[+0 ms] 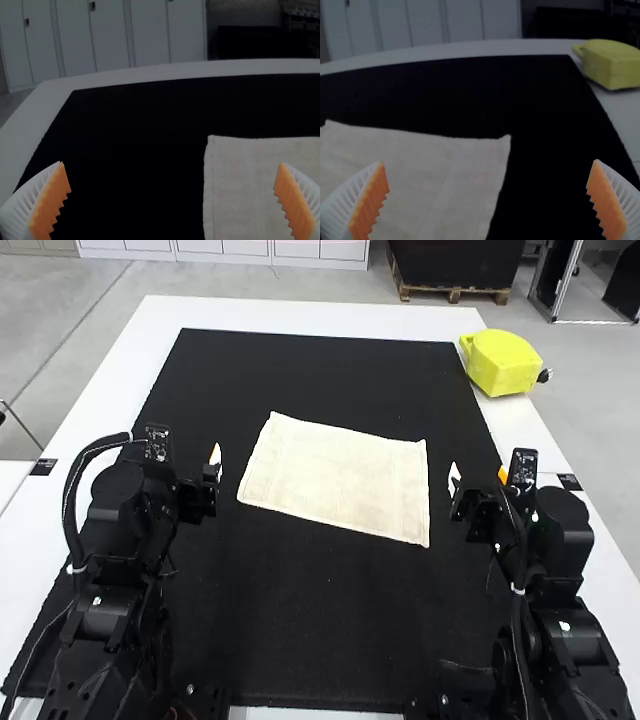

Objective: Fold the towel.

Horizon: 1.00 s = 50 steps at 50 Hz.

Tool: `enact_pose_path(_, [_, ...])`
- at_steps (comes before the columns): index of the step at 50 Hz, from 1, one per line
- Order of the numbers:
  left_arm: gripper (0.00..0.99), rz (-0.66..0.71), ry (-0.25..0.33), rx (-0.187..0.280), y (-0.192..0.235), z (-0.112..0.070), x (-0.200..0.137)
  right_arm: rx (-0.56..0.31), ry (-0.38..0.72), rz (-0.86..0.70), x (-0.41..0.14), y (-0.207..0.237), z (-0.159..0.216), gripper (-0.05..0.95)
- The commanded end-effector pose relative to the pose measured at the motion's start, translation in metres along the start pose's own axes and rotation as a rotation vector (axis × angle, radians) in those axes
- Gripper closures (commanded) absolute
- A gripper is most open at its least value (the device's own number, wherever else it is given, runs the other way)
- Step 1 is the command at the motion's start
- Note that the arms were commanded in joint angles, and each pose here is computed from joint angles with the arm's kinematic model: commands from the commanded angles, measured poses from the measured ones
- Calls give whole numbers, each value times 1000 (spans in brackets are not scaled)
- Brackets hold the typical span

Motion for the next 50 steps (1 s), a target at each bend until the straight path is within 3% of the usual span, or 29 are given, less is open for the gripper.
enact_pose_path(1, [36,-17,-21,12,-3,4,0,-27,29,-17,-1,-3,-5,-16])
enact_pose_path(16, [36,-18,-21,18,-3,4,0,-75,29,-6,0,0,-5,-16])
enact_pose_path(21, [36,-45,-37,61,-9,6,-1,-162,34,-50,-1,-10,-6,-16])
enact_pose_path(23, [36,-73,-67,94,-16,11,-1,-203,41,-91,-1,-20,-6,-15])
enact_pose_path(25, [38,-117,-126,124,-27,19,-3,-291,51,-141,-3,-31,-5,-10])
enact_pose_path(27, [38,-169,-209,144,-40,31,-7,-325,65,-207,-6,-46,-6,-3])
enact_pose_path(30, [39,-253,-253,144,-59,36,-13,-320,127,-295,-12,-67,-12,-2])
enact_pose_path(40, [39,-401,-276,154,-128,37,-33,-319,167,-440,-35,-137,-15,0])
enact_pose_path(44, [39,-388,-273,153,-151,37,-30,-309,176,-421,-31,-160,-17,-2])
enact_pose_path(50, [39,-300,-264,161,-190,39,5,-196,169,-290,6,-187,-25,-2])
Point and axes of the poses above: each hand's point on the last joint's axis, 136 mm out from that joint toward the fingers, its own x axis out along the fingers, its own z axis along the line the jaws close on, y = z × x, the point moved 2 cm from there along -x, back along the fingers, and after that the axes turned 3 degrees about -x, right-handed, at the moved point
